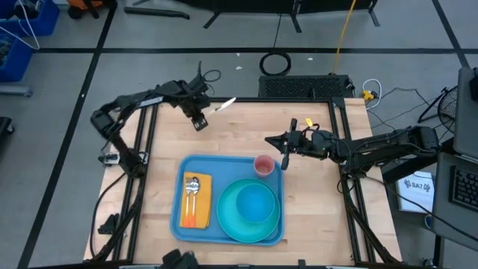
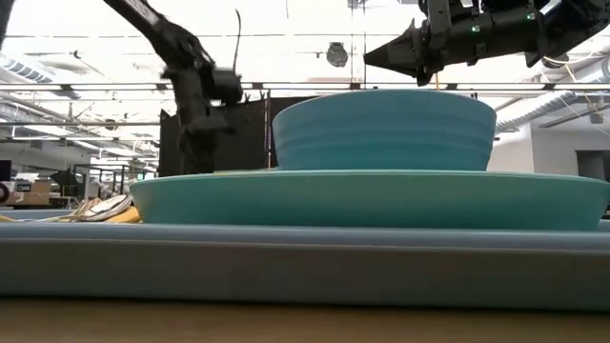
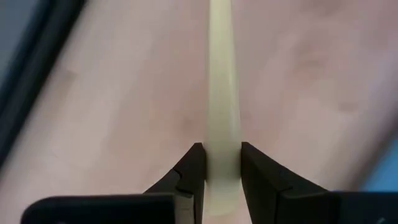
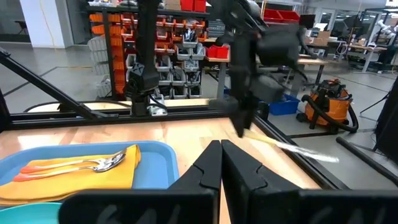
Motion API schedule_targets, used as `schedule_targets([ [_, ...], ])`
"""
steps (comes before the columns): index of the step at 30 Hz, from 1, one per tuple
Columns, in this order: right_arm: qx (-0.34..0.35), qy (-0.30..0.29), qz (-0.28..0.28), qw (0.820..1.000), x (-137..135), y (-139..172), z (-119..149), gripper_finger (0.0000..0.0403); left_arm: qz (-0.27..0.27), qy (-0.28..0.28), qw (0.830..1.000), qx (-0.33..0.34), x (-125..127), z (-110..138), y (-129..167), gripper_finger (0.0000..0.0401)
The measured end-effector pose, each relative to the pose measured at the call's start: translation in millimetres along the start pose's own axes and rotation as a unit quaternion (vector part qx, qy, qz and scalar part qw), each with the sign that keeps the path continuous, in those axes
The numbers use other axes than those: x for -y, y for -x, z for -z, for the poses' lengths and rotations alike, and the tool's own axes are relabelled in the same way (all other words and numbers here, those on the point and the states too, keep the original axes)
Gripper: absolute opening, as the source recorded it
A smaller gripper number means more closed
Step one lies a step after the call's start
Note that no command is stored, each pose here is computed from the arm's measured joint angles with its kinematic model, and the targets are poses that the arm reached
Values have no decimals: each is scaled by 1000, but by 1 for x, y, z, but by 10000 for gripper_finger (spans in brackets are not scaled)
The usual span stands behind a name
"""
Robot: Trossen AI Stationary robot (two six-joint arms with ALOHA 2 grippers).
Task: Set up tray
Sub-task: Put the yellow knife on the yellow napkin to the right of the orange spoon
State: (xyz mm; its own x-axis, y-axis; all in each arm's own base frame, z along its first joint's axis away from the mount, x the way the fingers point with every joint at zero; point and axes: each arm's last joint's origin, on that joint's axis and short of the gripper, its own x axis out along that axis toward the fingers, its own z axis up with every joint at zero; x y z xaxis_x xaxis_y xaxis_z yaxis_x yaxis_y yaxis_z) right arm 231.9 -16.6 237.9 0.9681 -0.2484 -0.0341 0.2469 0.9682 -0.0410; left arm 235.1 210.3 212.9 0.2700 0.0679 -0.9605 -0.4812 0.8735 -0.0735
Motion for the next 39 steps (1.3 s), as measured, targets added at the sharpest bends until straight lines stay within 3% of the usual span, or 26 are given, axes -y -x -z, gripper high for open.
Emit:
schedule_targets([
  [6, 0, 1, -1, 1000, -1, 0, 0, 0, 3, 89, 996, 24, 46, 44, 18, 78],
  [10, 0, 4, -1, 1000, 0, 0, 0, 0, 44, 150, 986, 64, 87, 86, 23, 78],
  [15, 6, 4, -1, 1000, 0, 0, -1, 0, 134, 231, 948, 171, 140, 120, 36, 78],
  [20, 14, 0, -2, 1000, -1, 0, -3, 0, 154, 283, 920, 222, 184, 149, 43, 78],
  [29, 30, -13, -13, 999, -2, 1, -6, 0, 204, 367, 878, 228, 253, 179, 18, 78],
  [34, 39, -18, -32, 999, -3, 1, -8, 0, 200, 402, 873, 191, 283, 190, -2, 78],
  [39, 40, -18, -32, 999, -3, 1, -8, 0, 203, 423, 867, 169, 313, 196, -5, 78],
])
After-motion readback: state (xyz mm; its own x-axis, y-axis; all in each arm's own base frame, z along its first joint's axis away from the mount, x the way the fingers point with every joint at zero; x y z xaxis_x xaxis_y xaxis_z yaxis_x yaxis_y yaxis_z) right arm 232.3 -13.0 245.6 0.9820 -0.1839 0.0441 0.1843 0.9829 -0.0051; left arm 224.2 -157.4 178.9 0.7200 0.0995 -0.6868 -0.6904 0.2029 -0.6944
